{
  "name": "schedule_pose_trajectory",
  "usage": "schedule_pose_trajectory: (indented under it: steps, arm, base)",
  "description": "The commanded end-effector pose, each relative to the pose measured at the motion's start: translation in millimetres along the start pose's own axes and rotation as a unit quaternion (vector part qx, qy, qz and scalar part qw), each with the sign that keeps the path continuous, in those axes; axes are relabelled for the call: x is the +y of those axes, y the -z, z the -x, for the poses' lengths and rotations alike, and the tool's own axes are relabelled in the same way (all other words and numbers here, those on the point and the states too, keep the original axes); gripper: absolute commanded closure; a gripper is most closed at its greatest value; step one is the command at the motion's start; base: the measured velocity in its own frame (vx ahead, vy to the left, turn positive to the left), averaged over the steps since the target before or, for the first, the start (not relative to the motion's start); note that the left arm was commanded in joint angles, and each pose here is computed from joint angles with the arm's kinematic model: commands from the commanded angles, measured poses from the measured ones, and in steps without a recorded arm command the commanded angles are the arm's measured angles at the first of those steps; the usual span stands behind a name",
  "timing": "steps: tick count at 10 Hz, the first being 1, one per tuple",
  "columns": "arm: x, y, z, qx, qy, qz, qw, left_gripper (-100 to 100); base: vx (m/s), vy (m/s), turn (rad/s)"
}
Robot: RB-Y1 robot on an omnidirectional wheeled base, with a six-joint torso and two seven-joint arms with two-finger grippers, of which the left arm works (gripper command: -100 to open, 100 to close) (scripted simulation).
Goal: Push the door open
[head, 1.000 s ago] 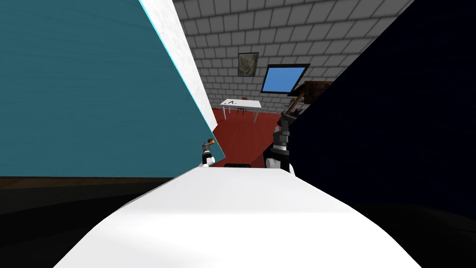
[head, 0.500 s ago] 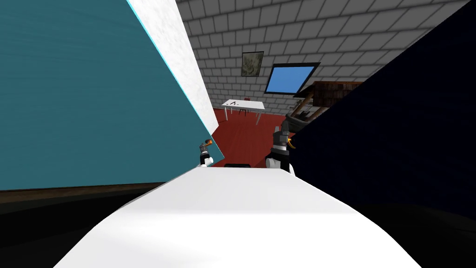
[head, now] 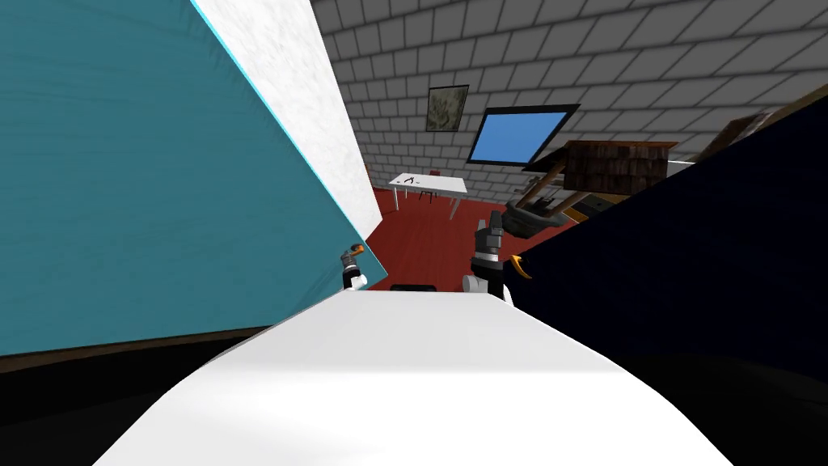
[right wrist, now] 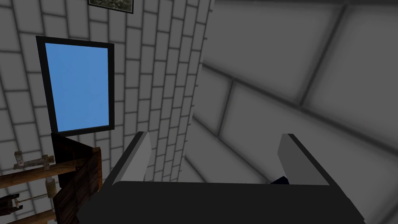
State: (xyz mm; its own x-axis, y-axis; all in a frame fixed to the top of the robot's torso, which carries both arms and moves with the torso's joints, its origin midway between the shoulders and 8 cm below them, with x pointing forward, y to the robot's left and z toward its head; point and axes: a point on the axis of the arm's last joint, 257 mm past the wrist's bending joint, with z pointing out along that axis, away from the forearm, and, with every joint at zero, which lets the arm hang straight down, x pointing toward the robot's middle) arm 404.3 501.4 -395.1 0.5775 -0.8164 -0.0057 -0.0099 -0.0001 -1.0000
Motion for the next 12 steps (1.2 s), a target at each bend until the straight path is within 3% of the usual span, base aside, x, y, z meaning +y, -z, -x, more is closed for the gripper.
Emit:
schedule_pose_trajectory:
  steps: [1,5,10,12]
  arm:
    - [-1.8,-3.5,4.8,-0.005,0.0,-0.003,1.0,100]
    - [-2.6,-5.4,29.5,-0.027,0.002,-0.003,0.9996,100]
    - [-3.5,-6.3,47.2,-0.044,0.003,-0.004,0.999,100]
    - [-2.2,-2.9,68.2,-0.063,-0.001,-0.002,0.998,100]
  base:
    - [0.123,-0.013,0.052]
    - [0.175,-0.025,0.081]
    - [0.175,-0.024,0.063]
    - [0.098,0.009,0.047]
